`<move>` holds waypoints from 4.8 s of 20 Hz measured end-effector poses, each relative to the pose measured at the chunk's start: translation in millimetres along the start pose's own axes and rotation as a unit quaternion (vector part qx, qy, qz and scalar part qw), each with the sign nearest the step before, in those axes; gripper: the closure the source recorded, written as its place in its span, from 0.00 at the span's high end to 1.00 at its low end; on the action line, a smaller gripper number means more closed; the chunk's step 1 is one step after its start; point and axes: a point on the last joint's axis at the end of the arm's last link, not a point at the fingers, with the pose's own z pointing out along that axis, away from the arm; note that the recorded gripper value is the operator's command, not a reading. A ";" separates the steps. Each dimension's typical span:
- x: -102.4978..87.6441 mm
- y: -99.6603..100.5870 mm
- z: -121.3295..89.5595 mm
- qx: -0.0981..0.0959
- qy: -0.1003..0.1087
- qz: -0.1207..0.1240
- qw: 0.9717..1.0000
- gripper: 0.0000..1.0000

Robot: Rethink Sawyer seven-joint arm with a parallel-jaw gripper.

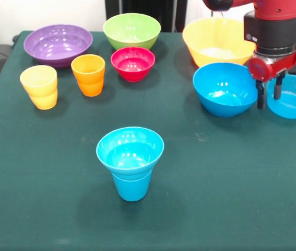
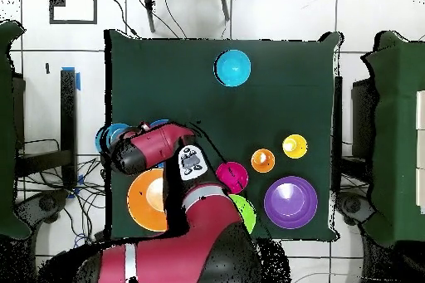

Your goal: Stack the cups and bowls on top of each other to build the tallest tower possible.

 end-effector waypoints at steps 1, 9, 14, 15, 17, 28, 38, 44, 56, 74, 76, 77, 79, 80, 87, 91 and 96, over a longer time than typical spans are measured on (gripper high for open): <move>0.2 0.2 0.1 0.001 0.000 -0.001 1.000 1.00; 0.3 1.5 0.3 0.001 0.000 0.000 1.000 1.00; 0.2 1.8 0.6 0.001 0.000 0.001 1.000 1.00; 0.1 1.9 0.6 0.001 0.000 0.002 1.000 1.00; 0.3 2.1 0.6 0.001 0.001 0.002 1.000 1.00; 7.7 11.3 2.9 0.016 0.015 -0.014 1.000 1.00; 9.9 16.9 3.1 0.023 0.024 -0.014 0.999 1.00; 12.0 17.3 7.7 0.026 0.028 -0.008 0.999 1.00; 3.7 19.5 13.8 0.029 0.025 0.009 0.999 0.00; -52.6 -27.8 -41.9 0.022 -0.016 0.106 0.994 0.00; -63.4 -40.3 -54.4 0.018 -0.020 0.126 0.992 0.00; -66.5 -44.0 -57.8 0.017 -0.020 0.131 0.991 0.00; -78.8 -57.1 -69.6 0.013 -0.019 0.149 0.989 0.00; -81.0 -59.1 -71.6 0.012 -0.019 0.151 0.988 0.00; -120.7 -91.3 -107.9 -0.021 -0.026 0.194 0.980 0.00; -139.3 -116.7 -131.6 -0.046 -0.028 0.218 0.974 0.00; -157.5 -165.4 -167.6 -0.092 -0.021 0.255 0.962 0.00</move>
